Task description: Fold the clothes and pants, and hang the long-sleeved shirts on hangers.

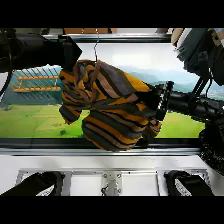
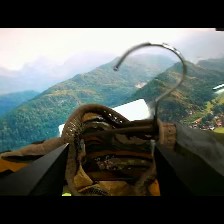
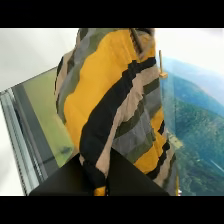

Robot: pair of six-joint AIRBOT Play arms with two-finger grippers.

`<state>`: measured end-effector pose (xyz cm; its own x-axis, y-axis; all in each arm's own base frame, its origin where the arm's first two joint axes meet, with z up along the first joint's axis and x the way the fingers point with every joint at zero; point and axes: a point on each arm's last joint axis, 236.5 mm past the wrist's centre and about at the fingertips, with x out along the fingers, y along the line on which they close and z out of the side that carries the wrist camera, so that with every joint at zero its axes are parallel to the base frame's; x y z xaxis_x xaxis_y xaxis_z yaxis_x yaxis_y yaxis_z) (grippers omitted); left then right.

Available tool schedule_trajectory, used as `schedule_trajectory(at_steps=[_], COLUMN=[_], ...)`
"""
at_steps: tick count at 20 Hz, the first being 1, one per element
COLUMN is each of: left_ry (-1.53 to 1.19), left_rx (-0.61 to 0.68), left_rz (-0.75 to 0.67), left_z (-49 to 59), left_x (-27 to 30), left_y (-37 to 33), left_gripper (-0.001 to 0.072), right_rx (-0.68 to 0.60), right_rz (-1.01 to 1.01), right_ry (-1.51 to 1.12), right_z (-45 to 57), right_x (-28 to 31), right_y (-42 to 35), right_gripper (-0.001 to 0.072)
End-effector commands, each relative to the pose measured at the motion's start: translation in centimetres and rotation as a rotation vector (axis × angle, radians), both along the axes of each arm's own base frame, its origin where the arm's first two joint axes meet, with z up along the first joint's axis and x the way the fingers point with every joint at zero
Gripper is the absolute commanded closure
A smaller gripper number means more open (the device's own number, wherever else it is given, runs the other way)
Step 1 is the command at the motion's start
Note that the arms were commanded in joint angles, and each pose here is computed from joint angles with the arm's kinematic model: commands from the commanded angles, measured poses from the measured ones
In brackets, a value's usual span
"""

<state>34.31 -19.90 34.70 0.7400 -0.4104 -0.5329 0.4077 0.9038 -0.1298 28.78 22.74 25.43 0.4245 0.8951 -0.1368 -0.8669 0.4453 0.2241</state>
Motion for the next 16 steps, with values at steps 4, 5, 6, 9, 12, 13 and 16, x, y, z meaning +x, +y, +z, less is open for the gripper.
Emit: schedule_trajectory(at_steps=[4,5,6,9,12,13,16], left_ry=[-0.060,-0.072,-0.080,-0.074,-0.069,-0.063,-0.041], left_rx=[0.000,-0.008,-0.013,-0.011,-0.007,-0.003,0.013], left_rz=[0.042,0.042,0.042,0.042,0.041,0.041,0.039], left_z=[1.9,2.5,2.9,2.9,2.6,2.3,1.3], left_x=[0.2,-0.2,-0.5,-0.9,-0.6,-0.4,0.4], left_y=[1.3,1.5,1.7,1.9,1.8,1.6,1.1], left_gripper=[0.0140,0.0140,0.0140,0.0538,0.0697,0.0697,0.0697], right_rx=[0.035,0.041,0.047,0.039,0.007,-0.010,-0.071], right_rz=[-0.091,-0.141,-0.210,-0.423,-0.652,-0.733,-0.968], right_ry=[-0.077,-0.116,-0.142,-0.231,-0.314,-0.339,-0.401], right_z=[2.1,2.9,3.9,6.7,9.2,9.8,11.4], right_x=[1.6,2.3,3.1,4.9,4.9,4.5,2.7], right_y=[-1.2,-2.1,-3.6,-9.7,-17.0,-19.5,-25.9], right_gripper=[0.0706,0.0707,0.0707,0.0707,0.0706,0.0706,0.0706])
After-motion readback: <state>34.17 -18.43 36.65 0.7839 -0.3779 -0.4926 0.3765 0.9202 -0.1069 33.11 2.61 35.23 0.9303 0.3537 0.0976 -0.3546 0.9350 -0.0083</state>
